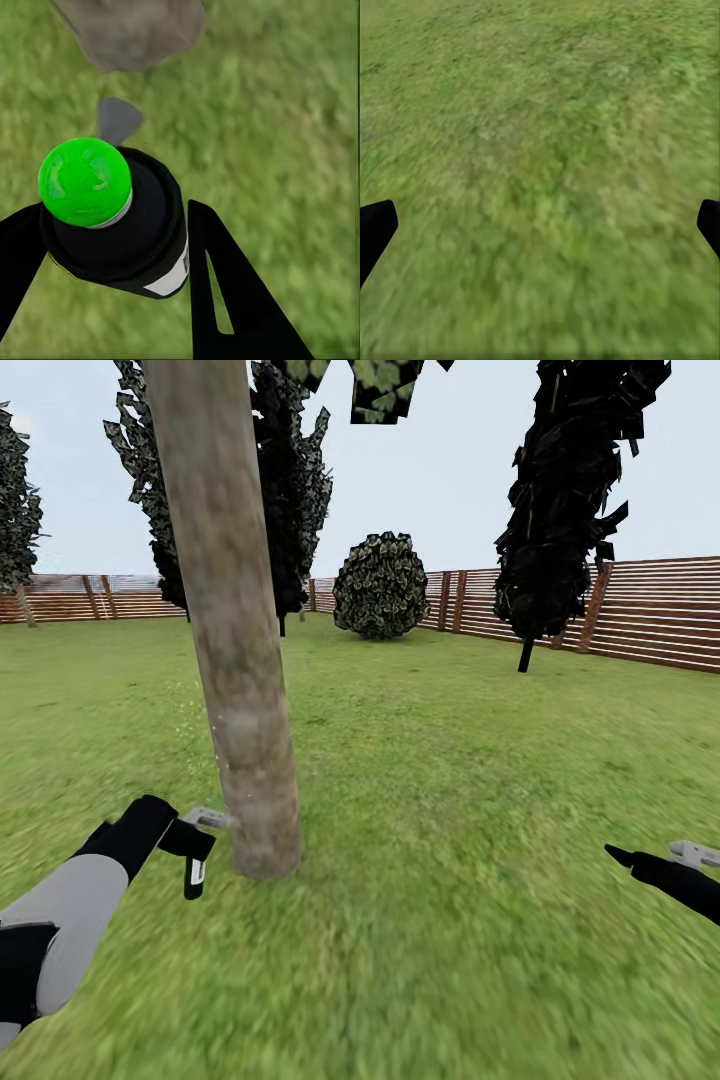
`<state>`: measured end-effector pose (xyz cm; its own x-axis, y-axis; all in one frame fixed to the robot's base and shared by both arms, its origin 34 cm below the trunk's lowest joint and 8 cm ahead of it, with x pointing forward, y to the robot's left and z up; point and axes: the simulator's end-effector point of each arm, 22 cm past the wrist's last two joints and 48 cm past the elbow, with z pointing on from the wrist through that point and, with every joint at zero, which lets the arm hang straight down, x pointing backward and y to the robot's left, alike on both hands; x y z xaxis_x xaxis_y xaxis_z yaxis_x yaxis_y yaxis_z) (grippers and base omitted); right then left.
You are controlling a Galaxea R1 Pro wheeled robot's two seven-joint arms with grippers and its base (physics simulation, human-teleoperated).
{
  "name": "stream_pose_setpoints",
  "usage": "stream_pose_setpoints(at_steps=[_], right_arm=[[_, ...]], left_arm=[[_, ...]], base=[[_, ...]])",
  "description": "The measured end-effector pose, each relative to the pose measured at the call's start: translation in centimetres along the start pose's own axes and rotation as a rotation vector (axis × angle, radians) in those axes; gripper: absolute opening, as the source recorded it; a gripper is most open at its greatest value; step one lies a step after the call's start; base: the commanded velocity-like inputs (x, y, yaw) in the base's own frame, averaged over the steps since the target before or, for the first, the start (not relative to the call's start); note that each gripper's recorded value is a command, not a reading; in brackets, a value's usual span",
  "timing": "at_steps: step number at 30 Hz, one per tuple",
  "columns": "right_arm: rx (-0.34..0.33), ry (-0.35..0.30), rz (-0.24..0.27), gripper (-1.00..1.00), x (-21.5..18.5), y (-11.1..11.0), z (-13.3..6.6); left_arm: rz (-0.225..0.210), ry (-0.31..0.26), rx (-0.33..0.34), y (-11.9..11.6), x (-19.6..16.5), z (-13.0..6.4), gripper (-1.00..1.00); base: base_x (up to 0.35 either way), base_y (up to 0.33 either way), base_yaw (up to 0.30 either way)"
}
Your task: In the garden, pick up the pesticide atomizer on the floor and spray pesticide onto both trees until each tree trunk is fully covered.
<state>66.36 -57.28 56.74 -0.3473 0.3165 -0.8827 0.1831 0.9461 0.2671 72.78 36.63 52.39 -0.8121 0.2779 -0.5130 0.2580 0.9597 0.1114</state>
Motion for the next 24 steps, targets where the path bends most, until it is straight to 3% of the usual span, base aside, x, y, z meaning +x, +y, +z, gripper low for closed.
stream_pose_setpoints(at_steps=[4, 17, 24], right_arm=[[0.000, 0.000, 0.000, 1.00, 0.0, 0.0, 0.0], [0.002, 0.000, -0.001, 1.00, 0.0, 0.0, 0.0], [0.000, -0.001, 0.002, 1.00, 0.0, 0.0, 0.0]], left_arm=[[0.022, -0.002, 0.019, -0.6, 0.9, 1.0, -1.00], [0.019, -0.009, 0.017, -0.4, 0.8, 1.0, -1.00], [0.021, -0.026, 0.010, -0.2, 0.1, 0.6, -1.00]], base=[[0.000, 0.000, 0.000], [0.000, 0.002, 0.000], [0.000, 0.226, -0.019]])
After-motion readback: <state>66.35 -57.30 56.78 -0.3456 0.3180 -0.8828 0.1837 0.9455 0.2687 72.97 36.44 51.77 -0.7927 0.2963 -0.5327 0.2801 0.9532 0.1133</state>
